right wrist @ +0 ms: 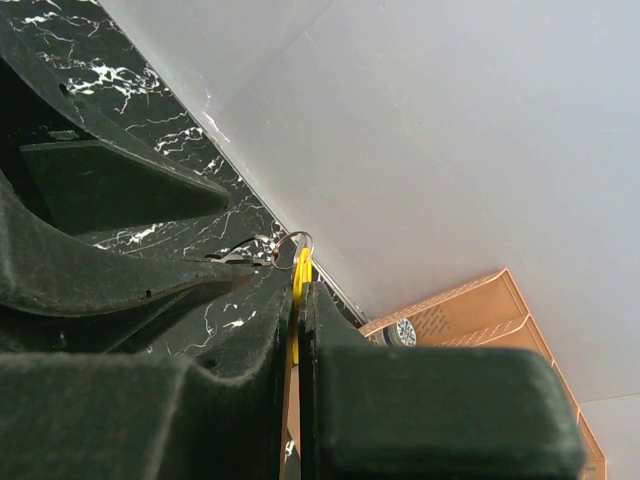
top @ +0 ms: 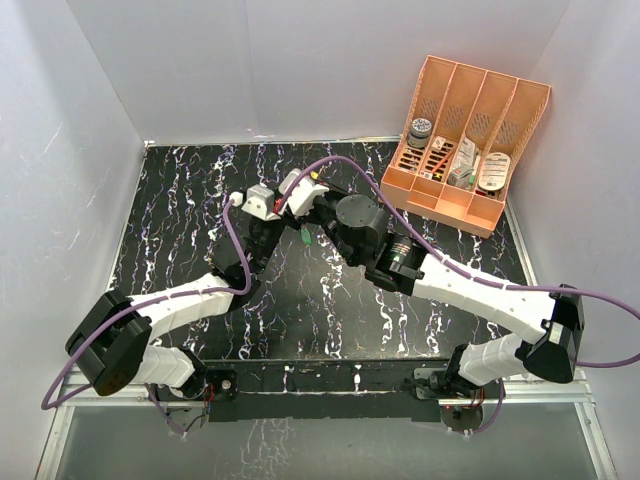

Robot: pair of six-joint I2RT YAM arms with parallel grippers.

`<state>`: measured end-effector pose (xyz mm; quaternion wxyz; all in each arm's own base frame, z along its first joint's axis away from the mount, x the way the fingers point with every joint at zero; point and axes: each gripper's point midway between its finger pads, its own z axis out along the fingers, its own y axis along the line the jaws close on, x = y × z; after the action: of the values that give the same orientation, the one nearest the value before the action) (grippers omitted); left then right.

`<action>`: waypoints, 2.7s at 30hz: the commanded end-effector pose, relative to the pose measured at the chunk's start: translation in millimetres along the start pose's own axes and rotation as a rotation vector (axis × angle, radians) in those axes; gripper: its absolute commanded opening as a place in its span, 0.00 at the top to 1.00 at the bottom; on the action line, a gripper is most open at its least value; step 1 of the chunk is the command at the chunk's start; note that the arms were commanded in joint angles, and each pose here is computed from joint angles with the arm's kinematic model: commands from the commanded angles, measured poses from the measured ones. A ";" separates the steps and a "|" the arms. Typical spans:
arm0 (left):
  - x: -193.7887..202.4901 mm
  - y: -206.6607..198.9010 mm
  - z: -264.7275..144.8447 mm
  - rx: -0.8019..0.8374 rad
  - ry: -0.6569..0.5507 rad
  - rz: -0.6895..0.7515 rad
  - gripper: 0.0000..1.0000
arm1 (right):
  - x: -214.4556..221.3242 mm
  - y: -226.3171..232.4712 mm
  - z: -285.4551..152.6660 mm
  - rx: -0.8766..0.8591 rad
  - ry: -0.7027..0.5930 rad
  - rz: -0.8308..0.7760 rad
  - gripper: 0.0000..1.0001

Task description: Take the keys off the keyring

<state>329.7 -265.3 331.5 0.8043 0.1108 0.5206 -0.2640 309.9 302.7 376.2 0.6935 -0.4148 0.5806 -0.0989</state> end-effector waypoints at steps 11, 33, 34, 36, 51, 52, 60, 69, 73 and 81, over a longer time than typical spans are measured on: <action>-38.7 -6.9 7.2 0.027 -0.137 -0.001 0.56 | -22.9 -21.8 -3.7 0.063 -0.073 0.075 1.00; -47.0 -10.2 4.9 0.069 -0.120 0.143 0.83 | -20.5 -26.7 -6.6 0.083 -0.064 0.078 1.00; -48.4 -11.1 3.9 0.077 -0.119 0.151 0.82 | -20.0 -27.0 -6.5 0.085 -0.060 0.079 1.00; -53.3 -12.4 1.8 0.089 -0.121 0.157 0.82 | -17.3 -25.9 -6.0 0.085 -0.046 0.076 1.00; -69.8 -19.1 -4.9 0.126 -0.132 0.121 0.68 | -24.9 -34.2 -14.3 0.092 -0.087 0.150 1.00; -66.4 -16.9 -6.5 0.115 -0.125 0.105 0.57 | -25.5 -35.9 -14.2 0.100 -0.087 0.151 1.00; -58.7 -23.6 -18.0 0.164 -0.119 0.097 0.22 | -27.5 -36.6 -14.1 0.103 -0.099 0.149 1.00; -79.5 -48.1 -36.8 0.342 -0.130 0.201 0.26 | -37.8 -35.3 -32.6 0.010 -0.180 0.132 1.00; -75.7 -62.0 -49.2 0.457 -0.044 0.239 0.26 | -52.1 -38.6 -53.8 -0.057 -0.281 0.126 1.00; -63.4 -85.5 -58.9 0.649 0.117 0.284 0.50 | -69.5 -37.5 -76.7 -0.164 -0.368 0.159 1.00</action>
<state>227.9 -280.7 377.4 0.7641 0.3880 0.4287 -0.2860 247.1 277.4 437.7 0.7505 -0.4254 0.5044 0.0376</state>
